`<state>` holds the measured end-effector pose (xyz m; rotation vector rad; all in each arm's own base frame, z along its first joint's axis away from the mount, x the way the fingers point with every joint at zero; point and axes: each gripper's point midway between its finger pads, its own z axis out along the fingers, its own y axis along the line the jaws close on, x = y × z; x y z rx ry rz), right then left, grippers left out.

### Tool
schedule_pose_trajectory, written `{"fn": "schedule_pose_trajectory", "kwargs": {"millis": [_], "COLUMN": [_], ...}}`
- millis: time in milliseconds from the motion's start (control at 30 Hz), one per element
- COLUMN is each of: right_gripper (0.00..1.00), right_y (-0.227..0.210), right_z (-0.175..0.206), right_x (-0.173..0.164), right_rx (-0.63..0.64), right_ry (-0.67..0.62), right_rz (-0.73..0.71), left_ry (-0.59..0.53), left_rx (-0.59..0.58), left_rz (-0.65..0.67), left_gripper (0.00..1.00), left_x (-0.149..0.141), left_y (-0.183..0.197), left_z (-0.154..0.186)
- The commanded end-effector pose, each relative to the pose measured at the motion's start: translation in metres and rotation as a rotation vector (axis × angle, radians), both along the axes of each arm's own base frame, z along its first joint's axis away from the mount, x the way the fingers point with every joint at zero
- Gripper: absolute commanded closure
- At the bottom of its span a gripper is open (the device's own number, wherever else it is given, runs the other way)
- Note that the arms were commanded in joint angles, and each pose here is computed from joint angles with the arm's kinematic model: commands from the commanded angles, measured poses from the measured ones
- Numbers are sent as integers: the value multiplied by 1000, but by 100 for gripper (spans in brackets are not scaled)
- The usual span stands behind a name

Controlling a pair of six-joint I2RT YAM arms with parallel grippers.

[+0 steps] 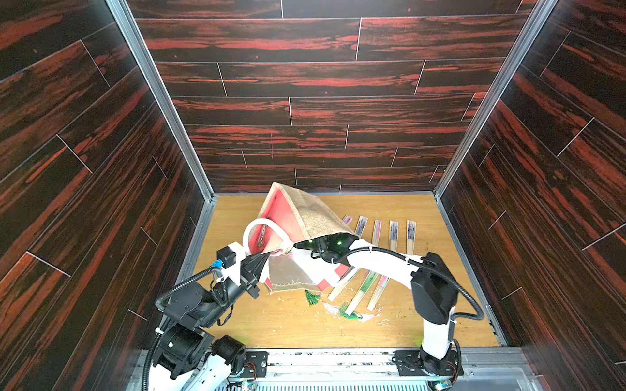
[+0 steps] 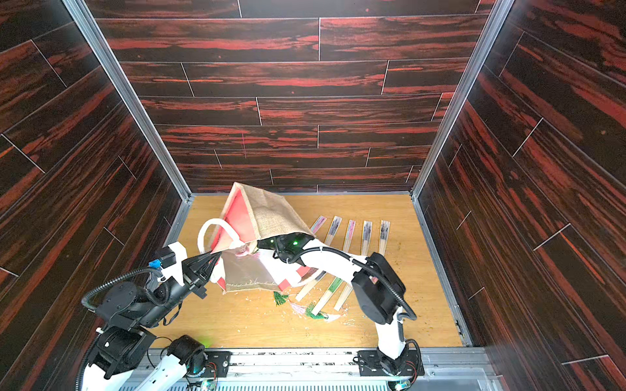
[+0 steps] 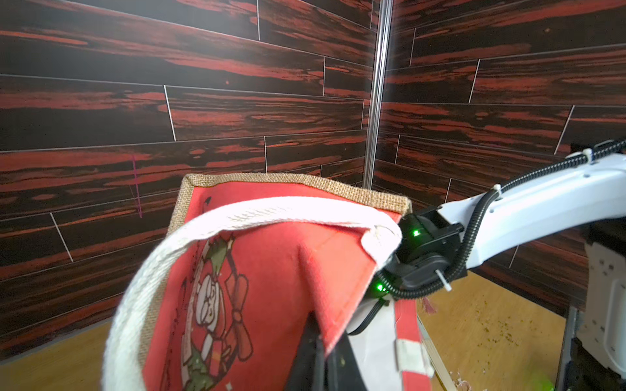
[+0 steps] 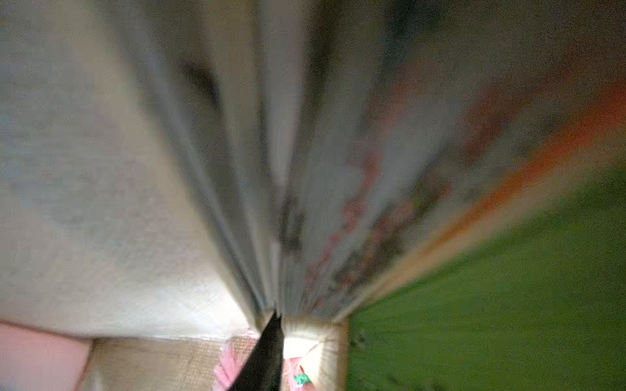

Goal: Take out the folding fans from the tote bags
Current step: Pick up the folding fan from the canvas bag.

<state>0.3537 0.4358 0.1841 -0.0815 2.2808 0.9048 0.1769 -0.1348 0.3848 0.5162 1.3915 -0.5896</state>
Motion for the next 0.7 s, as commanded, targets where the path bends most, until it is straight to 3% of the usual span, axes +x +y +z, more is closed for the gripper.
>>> {"fn": "schedule_pose_trajectory", "kwargs": {"millis": [0,333,500,667], "right_gripper": [72,90,94,98], "right_y": [-32,-23,0,7], "right_z": [22,60,93,107], "right_x": [26,4,-24,-40], "right_rx": [18,90,151,154], "right_ry": [-66,-155,-248,-319], "right_rz": [-100,20,178,246], "left_ry": [-228,-153,-111,-101], "left_rx": [-57,-42,-11,-16], "left_rz": [-52,0,1,30], "left_gripper": [100,100,100,100], "left_x": [-39,-8,11,21], "left_y": [7,2,-6,-6], "left_z": [61,55,49,47]}}
